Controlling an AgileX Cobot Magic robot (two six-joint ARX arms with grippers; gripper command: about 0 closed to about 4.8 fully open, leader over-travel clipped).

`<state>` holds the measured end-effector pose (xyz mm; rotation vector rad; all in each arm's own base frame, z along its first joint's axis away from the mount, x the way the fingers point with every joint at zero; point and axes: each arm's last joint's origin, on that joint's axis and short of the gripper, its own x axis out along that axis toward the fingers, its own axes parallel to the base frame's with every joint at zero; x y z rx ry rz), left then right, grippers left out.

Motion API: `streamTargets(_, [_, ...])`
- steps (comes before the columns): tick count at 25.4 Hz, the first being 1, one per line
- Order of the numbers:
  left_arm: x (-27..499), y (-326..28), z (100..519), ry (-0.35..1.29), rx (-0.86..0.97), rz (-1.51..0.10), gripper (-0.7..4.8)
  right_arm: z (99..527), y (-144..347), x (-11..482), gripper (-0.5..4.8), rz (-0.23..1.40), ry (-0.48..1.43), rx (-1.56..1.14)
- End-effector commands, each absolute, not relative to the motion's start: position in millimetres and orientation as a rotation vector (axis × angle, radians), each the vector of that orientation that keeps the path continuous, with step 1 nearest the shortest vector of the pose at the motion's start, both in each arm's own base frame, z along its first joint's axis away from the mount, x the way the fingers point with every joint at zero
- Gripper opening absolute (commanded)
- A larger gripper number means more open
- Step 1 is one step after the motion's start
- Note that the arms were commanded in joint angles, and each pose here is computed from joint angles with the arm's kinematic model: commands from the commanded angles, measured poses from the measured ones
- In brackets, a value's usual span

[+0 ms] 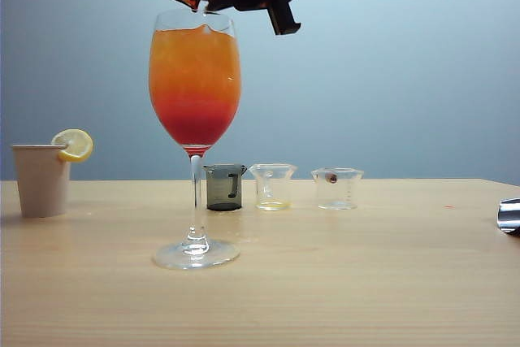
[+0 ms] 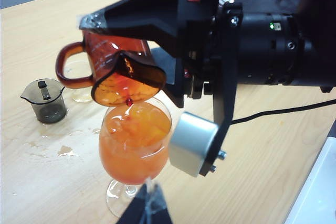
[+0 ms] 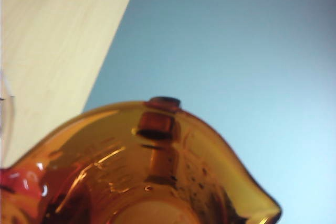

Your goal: Pick up the fourth measuring cup from the left, pour the grenadine inside into the goblet, and finally put the measuring cup back in its original place.

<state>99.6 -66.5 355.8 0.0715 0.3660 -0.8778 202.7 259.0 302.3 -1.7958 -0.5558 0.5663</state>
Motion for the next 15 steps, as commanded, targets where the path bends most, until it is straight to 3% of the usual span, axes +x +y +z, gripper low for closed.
streamTargets(1, [99.2, -66.5, 358.8, 0.346, 0.07, -0.885, -0.06, 305.4, 257.6, 202.5, 0.09, 0.556, -0.522, -1.762])
streamTargets(15, [99.4, -66.7, 359.5, 0.338, 0.069, -0.885, -0.06, 307.2, 256.3, 203.9, 0.08, 0.539, -0.474, -1.664])
